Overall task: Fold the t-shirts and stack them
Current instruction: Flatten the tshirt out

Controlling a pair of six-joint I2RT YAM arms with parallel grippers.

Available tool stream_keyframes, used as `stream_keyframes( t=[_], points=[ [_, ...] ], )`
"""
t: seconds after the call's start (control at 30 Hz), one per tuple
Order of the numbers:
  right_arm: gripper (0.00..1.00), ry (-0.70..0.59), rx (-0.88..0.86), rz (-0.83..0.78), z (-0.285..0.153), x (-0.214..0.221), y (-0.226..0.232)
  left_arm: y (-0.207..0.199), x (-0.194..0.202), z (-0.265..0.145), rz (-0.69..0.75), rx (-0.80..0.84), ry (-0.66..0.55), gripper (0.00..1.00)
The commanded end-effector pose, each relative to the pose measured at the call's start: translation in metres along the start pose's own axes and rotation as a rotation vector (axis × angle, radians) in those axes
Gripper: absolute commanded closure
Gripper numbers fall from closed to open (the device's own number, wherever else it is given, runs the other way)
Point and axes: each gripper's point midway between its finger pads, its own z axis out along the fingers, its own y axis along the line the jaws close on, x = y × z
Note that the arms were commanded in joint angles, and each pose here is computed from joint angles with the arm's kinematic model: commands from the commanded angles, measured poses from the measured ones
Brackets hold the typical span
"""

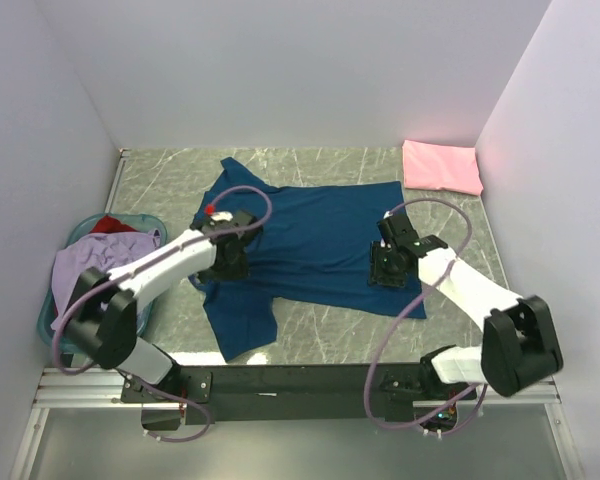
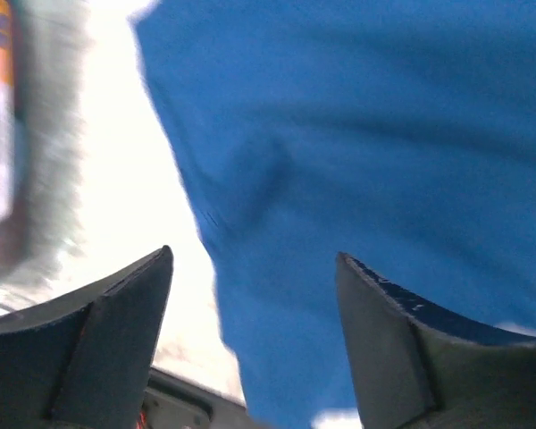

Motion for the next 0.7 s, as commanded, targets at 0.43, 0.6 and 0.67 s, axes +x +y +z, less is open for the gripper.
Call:
stream_keyframes(
  t=[0.43,0.6,0.67],
  points=[
    [0.53,-0.132,-0.066,-0.011,-0.043,-0.013,0.011,-0.104,0.131,-0.047,0.391,0.263,0.246,0.7],
    [0.53,-0.143,-0.068,-0.021,-0.048,-0.011,0.01,-0.118,0.154,-0.035,0.45,0.279,0.33,0.71],
    [0.53,-0.156,-0.05,-0.025,-0.049,-0.013,0.006,-0.126,0.16,-0.037,0.473,0.299,0.339,0.71]
  ],
)
